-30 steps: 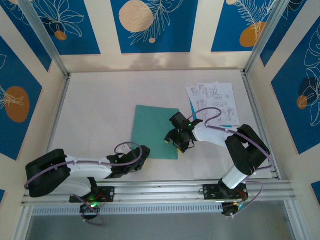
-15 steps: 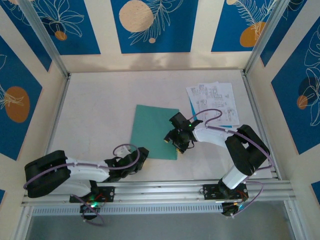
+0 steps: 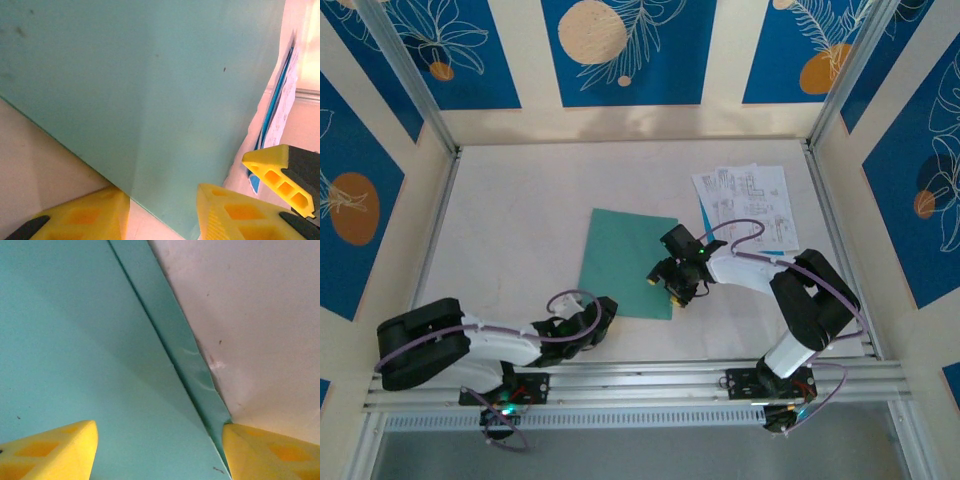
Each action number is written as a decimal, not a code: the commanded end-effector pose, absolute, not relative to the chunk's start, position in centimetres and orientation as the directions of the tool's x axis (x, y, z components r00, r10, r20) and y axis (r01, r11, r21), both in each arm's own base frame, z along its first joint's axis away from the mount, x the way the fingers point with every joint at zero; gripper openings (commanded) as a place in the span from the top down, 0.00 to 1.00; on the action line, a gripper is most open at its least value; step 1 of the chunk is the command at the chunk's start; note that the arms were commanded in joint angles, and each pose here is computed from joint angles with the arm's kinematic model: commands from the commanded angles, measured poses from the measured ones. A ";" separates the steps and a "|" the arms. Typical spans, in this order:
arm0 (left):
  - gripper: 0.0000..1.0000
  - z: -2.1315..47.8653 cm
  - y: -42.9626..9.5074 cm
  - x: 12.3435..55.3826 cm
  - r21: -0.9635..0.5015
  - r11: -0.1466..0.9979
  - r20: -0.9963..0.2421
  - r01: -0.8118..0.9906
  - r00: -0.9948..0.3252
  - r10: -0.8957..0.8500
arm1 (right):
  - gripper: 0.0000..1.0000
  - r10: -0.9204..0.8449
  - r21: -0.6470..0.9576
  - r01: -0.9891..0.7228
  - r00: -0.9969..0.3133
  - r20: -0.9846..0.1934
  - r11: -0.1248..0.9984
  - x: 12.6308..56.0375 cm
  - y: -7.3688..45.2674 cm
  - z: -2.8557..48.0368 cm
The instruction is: Put the files into the folder
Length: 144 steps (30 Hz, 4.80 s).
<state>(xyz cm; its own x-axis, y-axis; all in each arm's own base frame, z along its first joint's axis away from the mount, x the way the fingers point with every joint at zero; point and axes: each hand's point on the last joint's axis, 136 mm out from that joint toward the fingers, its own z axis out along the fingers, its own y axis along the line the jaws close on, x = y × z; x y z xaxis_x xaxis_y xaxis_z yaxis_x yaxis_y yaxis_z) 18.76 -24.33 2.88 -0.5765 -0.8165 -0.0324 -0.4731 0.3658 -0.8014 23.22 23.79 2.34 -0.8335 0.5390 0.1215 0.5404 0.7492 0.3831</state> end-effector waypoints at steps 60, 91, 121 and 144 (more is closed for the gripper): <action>1.00 7.0 -28.8 20.1 -0.912 0.150 0.086 -0.382 -0.534 -0.841 | 0.46 0.536 0.558 0.499 -0.837 0.111 0.663 24.0 22.9 5.7; 0.16 16.9 -27.2 17.6 0.266 0.806 -0.662 0.529 -0.507 0.552 | 1.00 0.520 0.497 0.499 -0.847 0.108 0.710 25.9 24.7 13.6; 1.00 16.9 -30.2 24.4 0.475 0.795 -0.668 0.378 -0.433 0.605 | 0.38 0.437 0.621 0.332 -0.899 -0.020 0.710 26.6 25.8 19.4; 1.00 20.2 -20.2 22.5 -0.286 0.945 -0.785 0.156 -0.604 -0.137 | 0.68 0.521 0.525 0.467 -0.852 0.052 0.711 25.5 24.5 7.7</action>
<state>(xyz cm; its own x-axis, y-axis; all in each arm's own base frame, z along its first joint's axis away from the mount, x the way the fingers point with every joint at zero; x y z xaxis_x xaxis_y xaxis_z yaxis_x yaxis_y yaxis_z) 23.10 -20.79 20.85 -0.5604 -0.0423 -0.8271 0.1949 0.9639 -0.1813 24.45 22.49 7.56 -0.8371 0.5459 0.0353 0.4873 0.7148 0.5016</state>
